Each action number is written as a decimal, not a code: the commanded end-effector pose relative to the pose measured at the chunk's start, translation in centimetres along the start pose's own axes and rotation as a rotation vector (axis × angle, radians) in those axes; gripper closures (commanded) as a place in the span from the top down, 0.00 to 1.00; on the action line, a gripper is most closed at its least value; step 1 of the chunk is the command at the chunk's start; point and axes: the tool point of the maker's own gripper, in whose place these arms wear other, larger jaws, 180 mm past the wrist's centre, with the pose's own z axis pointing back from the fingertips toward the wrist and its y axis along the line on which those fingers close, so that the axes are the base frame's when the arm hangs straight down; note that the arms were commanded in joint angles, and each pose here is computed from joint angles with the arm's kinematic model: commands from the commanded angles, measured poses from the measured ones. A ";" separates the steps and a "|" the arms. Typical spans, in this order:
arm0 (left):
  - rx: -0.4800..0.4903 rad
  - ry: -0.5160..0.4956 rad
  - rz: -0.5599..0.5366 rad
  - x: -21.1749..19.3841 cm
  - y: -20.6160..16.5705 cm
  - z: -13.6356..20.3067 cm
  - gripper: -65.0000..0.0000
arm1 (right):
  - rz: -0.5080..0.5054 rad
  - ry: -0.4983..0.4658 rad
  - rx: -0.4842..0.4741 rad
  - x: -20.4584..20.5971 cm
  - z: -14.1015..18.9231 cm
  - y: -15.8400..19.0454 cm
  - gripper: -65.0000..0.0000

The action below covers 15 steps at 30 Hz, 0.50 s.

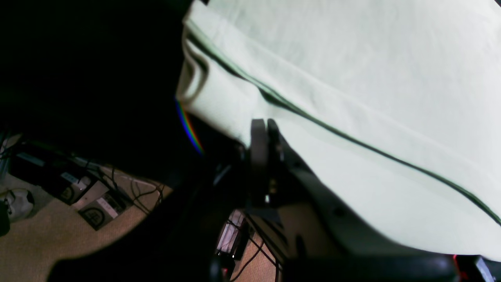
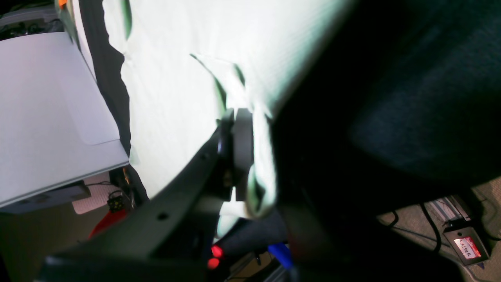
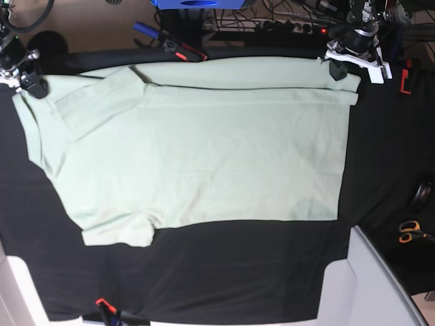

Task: Fold the T-shirt properly
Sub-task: 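Drag the folded shirt with both grippers away from the hem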

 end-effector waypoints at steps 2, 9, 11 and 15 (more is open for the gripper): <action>0.003 -0.020 -0.013 0.7 0.2 0.2 0.00 | 0.018 -0.036 0.029 1.4 0.2 0.9 0.00; 0.000 -0.016 -0.013 0.6 0.1 0.2 0.00 | -0.009 -0.034 0.029 0.7 0.0 0.6 0.00; 0.000 -0.014 -0.013 0.5 0.1 0.2 0.04 | -0.022 -0.034 0.029 0.3 -0.1 0.5 0.01; 0.012 -0.017 -0.011 0.6 0.4 0.3 0.31 | -0.050 -0.031 0.041 -0.8 -0.4 0.7 0.28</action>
